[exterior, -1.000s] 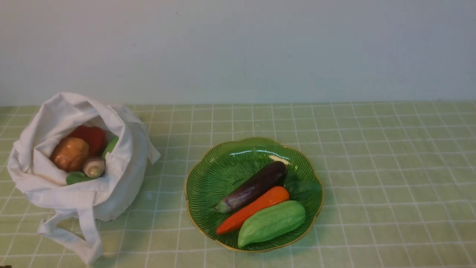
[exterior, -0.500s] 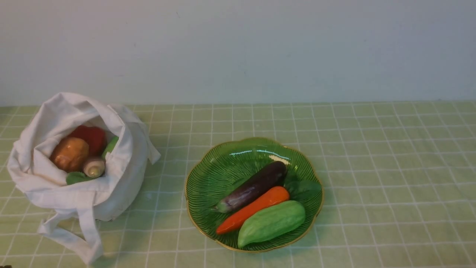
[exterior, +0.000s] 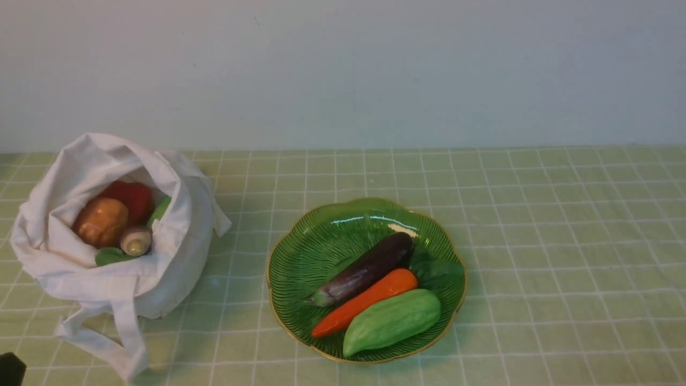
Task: Take vegetables from bag on green coffee tablecloth place on plate.
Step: 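Reach into the bag and grasp a vegetable inside it with the left gripper, then take the eggplant out of the bag and place it in the plate with the left gripper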
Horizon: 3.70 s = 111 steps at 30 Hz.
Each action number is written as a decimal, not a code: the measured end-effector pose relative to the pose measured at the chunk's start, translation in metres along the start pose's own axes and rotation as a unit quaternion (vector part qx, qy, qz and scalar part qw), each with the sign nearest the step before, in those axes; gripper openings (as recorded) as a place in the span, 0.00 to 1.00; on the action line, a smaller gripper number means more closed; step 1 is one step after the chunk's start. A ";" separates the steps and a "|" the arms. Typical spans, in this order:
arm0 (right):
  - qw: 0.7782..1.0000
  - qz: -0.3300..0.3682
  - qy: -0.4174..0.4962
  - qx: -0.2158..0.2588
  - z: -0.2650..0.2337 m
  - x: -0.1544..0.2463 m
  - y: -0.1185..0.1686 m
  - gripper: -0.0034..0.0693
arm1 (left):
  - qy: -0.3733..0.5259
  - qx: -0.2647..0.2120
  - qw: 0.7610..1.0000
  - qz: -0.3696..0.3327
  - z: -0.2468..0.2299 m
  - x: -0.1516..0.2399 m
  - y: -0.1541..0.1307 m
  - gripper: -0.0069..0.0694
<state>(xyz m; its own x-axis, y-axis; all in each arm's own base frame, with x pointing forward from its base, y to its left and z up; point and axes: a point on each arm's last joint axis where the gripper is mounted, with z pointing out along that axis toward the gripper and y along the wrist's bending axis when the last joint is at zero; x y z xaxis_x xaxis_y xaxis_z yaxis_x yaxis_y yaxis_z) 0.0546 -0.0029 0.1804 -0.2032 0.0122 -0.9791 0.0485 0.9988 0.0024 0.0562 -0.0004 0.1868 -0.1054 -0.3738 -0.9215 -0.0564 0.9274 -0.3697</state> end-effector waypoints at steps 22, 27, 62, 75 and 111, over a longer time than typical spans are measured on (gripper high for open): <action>1.000 0.000 0.000 0.000 0.000 0.000 0.000 0.03 | -0.089 0.026 0.996 0.019 0.009 -0.145 -0.056 0.08; 1.000 0.000 0.000 0.000 0.000 0.000 0.000 0.03 | 0.192 -0.040 0.978 0.069 0.059 -0.159 -0.065 0.08; 1.000 0.000 0.000 0.000 0.000 0.000 0.000 0.03 | 0.541 -0.025 0.841 0.021 0.228 -0.101 -0.057 0.74; 1.000 0.000 0.000 0.000 0.000 0.000 0.000 0.03 | 0.565 -0.042 0.823 0.049 0.227 -0.097 -0.050 0.43; 1.000 0.000 0.000 0.000 0.000 0.000 0.000 0.03 | 0.452 0.207 0.863 0.095 0.070 -0.162 -0.120 0.43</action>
<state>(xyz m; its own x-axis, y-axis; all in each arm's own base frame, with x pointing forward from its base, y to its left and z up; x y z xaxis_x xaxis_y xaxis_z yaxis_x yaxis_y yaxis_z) 0.0546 -0.0029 0.1804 -0.2032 0.0122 -0.9791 0.0485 0.9988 0.0024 0.1496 -0.0504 0.3718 -0.8150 0.1018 -0.5705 0.3867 0.8287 -0.4046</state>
